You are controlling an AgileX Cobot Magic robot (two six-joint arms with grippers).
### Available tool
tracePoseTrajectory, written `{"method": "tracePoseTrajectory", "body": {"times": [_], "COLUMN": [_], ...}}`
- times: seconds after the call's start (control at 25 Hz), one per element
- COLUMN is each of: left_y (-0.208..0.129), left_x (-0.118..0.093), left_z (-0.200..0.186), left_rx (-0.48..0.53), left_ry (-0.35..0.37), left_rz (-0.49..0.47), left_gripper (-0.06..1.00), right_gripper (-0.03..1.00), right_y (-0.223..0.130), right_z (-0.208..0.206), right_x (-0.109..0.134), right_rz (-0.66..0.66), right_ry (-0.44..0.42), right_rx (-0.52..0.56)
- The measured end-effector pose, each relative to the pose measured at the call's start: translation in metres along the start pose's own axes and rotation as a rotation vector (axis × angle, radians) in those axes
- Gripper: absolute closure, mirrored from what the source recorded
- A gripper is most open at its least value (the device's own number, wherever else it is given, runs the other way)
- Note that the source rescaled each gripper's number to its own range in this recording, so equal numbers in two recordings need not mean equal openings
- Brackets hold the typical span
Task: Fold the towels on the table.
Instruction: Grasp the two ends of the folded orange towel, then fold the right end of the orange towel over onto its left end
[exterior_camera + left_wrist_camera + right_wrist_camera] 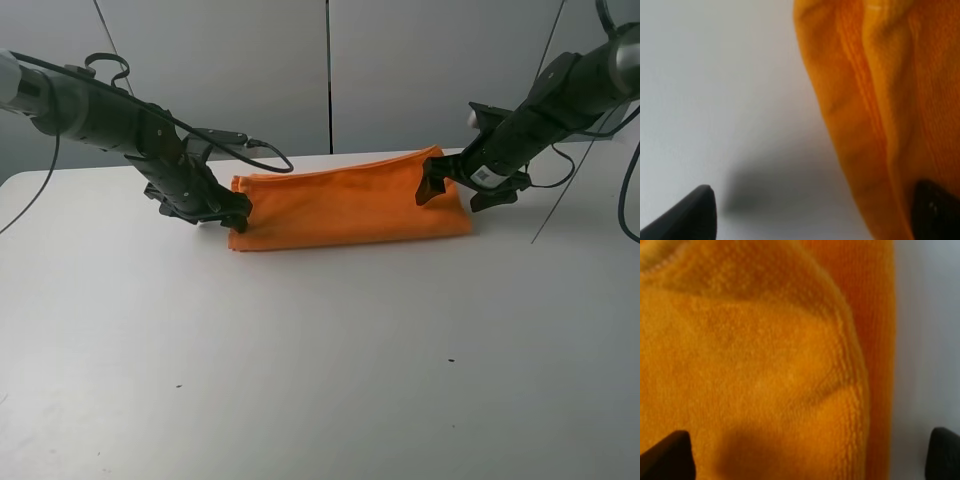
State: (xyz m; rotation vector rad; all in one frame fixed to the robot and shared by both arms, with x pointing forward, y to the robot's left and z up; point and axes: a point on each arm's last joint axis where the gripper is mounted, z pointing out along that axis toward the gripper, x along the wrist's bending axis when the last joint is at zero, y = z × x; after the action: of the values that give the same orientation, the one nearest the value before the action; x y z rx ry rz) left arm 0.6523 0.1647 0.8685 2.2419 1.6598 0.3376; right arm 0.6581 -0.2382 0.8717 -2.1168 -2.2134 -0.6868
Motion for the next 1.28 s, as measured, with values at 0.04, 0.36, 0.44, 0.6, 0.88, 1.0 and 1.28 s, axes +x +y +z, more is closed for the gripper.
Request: {"method": "tracePoseTrajectory", "body": {"times": [0.04, 0.36, 0.44, 0.6, 0.88, 1.0, 1.28], "left_y": [0.000, 0.000, 0.000, 0.000, 0.000, 0.000, 0.000], "left_x": [0.000, 0.000, 0.000, 0.000, 0.000, 0.000, 0.000], "left_z": [0.000, 0.000, 0.000, 0.000, 0.000, 0.000, 0.000], "left_rx": [0.000, 0.000, 0.000, 0.002, 0.002, 0.002, 0.002], "left_ry": [0.000, 0.000, 0.000, -0.001, -0.001, -0.001, -0.001], "left_rz": [0.002, 0.003, 0.003, 0.002, 0.002, 0.002, 0.002], "left_gripper": [-0.05, -0.05, -0.05, -0.05, -0.05, -0.05, -0.05], "right_gripper": [-0.03, -0.03, -0.03, -0.03, -0.03, -0.03, 0.46], "right_y": [0.000, 0.003, 0.003, 0.003, 0.001, 0.000, 0.002], "right_z": [0.001, 0.002, 0.003, 0.005, 0.006, 0.006, 0.006], "right_x": [0.000, 0.003, 0.005, 0.015, 0.023, 0.023, 0.022], "right_rz": [-0.005, -0.011, 0.004, -0.015, -0.060, -0.067, -0.070], "right_ry": [0.003, 0.042, 0.064, 0.095, 0.123, 0.126, 0.114], "right_rx": [0.000, -0.025, -0.034, -0.043, -0.021, -0.021, -0.042]}}
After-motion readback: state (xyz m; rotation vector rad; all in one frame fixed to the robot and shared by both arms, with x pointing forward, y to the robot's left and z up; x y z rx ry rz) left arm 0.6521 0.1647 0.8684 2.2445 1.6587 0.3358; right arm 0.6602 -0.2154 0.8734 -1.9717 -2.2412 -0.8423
